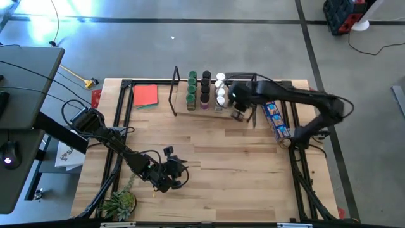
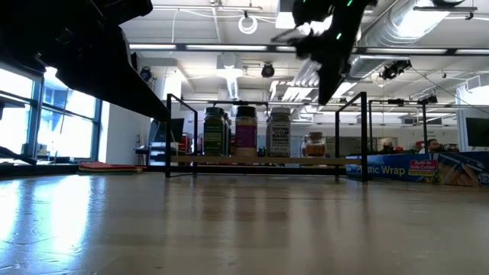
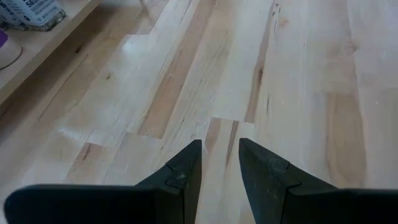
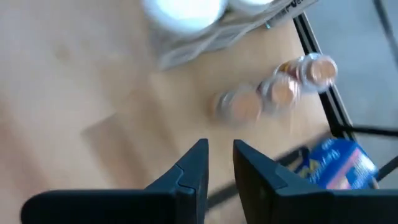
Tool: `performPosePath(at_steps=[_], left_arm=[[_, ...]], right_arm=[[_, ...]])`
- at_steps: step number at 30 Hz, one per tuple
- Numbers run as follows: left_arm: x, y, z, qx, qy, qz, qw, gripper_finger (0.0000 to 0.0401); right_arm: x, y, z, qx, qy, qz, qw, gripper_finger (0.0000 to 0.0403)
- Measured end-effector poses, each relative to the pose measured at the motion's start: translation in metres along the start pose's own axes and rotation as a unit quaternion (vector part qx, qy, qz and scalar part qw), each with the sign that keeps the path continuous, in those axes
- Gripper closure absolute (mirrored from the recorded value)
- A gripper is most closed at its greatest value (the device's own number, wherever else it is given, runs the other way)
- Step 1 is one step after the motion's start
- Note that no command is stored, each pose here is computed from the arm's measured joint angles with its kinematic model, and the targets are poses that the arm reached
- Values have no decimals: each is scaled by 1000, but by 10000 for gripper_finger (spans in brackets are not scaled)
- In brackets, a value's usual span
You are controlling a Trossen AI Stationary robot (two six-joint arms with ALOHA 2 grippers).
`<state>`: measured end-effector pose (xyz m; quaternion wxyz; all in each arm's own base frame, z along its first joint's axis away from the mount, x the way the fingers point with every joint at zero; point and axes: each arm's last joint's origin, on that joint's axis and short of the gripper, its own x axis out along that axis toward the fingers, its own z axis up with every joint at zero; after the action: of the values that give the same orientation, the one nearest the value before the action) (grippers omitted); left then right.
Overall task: Shelf spices
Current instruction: Put the brown seasoning bottle with the other brown seasoning bottle on the shelf
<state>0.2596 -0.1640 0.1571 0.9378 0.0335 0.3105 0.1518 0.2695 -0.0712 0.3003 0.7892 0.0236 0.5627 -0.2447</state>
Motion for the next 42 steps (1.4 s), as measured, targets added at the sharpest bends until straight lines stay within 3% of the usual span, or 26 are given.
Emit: performPosePath(at_steps=[3,5,10,18,23,28,42], left_arm=[[0,0,0,-5,0,-1,1000,298],[0,0,1,-4,-3,-2,1000,298],[0,-1,2,-3,-6,-4,1000,298],[0,-2,3,17,-12,-7,1000,298],[1,-2,5,51,-18,-8,999,298],[3,-1,8,39,-27,-9,999,298],[4,-1,13,29,-39,-13,999,298]], right_arm=[[-48,18,-31,9,-16,25,1000,336],[-71,26,-52,52,-17,51,997,336],[-89,43,-102,142,66,89,984,336],[-45,73,-157,201,217,33,955,329],[-18,81,-179,226,233,-1,946,317],[4,89,-190,212,245,-16,946,316],[43,106,-199,185,306,-156,921,316]])
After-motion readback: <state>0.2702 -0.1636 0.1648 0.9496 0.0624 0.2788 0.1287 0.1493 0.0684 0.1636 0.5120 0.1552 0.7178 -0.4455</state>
